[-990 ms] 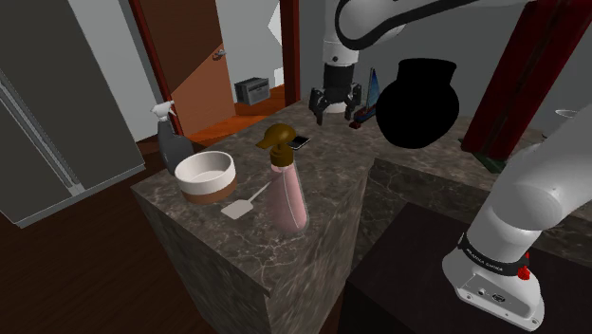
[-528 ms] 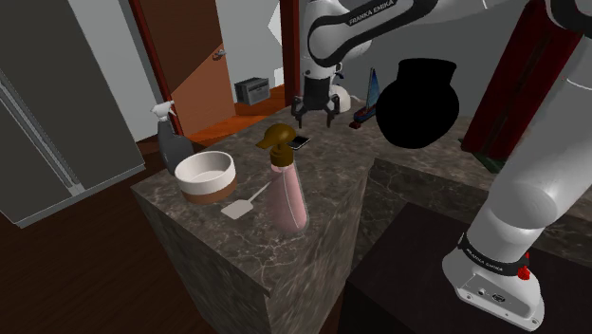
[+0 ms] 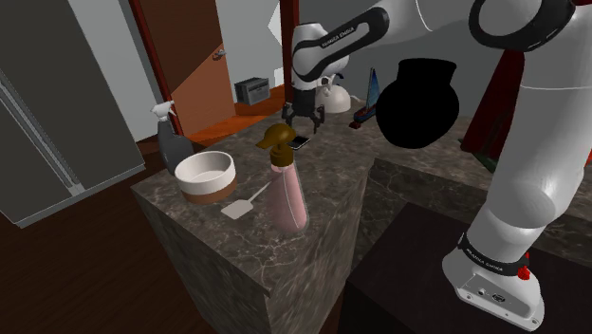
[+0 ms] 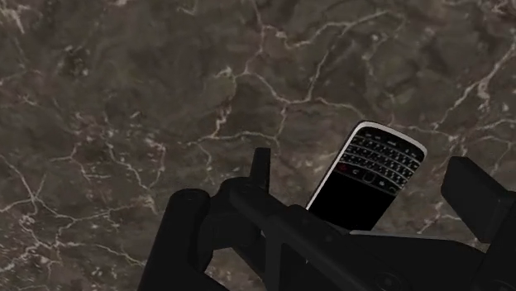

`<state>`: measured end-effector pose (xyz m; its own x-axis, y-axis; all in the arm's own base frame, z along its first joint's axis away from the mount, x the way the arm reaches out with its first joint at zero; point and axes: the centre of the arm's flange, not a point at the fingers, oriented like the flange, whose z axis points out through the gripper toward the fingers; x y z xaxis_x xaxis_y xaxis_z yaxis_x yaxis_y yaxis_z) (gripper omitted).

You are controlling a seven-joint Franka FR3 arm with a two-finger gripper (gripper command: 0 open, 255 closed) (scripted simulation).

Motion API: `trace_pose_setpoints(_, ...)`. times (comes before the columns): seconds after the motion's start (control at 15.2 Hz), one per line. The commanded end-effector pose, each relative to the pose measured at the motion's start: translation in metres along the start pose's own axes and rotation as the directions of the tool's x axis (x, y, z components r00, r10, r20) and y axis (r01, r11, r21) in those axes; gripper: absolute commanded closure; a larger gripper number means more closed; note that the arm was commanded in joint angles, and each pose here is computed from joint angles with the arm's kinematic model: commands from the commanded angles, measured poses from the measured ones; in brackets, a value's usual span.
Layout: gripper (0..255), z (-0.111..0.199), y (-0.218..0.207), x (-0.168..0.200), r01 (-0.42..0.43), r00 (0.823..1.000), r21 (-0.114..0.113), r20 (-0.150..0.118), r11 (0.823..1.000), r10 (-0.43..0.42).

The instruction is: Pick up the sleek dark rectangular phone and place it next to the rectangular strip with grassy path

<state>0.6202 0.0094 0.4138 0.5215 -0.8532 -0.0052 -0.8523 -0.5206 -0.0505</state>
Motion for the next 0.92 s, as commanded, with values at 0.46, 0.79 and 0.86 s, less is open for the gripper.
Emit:
trace_pose_setpoints(0.46, 0, 0.055, -0.022, 0.069, -0.253, 0.967, 0.01, 0.009, 0.967, 0.253)
trace_pose_setpoints(0.79, 0, 0.081, -0.023, 0.069, -0.253, 0.967, 0.01, 0.009, 0.967, 0.253)
trace_pose_setpoints(0.86, 0, 0.084, -0.023, 0.069, -0.253, 0.967, 0.01, 0.009, 0.967, 0.253)
